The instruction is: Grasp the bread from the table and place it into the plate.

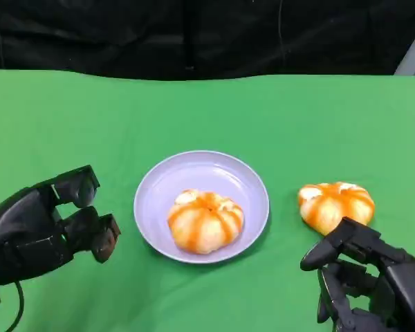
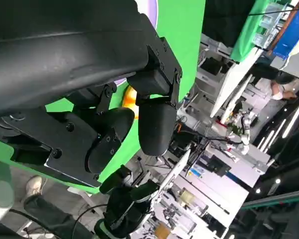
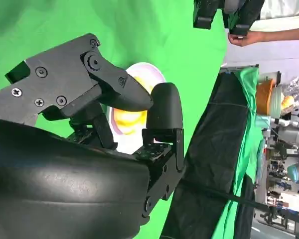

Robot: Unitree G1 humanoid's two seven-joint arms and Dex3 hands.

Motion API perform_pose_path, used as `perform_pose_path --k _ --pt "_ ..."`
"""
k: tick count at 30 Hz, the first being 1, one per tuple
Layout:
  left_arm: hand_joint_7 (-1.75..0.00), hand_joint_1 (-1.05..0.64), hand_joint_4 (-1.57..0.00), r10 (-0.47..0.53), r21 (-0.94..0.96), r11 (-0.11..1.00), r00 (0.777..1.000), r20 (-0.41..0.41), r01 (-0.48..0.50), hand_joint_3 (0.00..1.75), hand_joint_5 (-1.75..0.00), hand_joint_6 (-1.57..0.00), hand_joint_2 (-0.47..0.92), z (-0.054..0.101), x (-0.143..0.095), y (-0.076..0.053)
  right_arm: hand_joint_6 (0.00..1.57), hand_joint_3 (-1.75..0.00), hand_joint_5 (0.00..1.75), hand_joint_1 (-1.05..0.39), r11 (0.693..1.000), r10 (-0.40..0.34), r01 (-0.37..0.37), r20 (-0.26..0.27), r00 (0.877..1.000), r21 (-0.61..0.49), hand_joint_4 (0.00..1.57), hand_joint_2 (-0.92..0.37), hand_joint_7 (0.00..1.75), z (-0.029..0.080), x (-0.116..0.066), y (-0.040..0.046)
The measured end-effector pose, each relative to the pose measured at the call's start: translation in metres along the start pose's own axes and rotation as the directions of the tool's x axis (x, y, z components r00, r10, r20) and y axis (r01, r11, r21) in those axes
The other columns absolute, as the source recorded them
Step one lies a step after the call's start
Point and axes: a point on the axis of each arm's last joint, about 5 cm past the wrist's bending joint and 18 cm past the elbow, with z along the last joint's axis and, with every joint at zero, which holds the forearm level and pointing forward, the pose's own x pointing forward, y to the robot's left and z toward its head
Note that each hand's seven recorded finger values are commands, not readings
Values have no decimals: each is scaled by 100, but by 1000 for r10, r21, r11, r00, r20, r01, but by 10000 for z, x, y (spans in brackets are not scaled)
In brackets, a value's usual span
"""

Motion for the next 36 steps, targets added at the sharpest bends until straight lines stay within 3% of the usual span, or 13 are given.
perform_pose_path --k 36 --pt "-175 -7 -84 31 53 998 999 7 -31 132 -175 -71 57 -5 -42 -29 64 -104 175 -8 1000 2 -2 1 1000 1 74 -67 158 2 1 5"
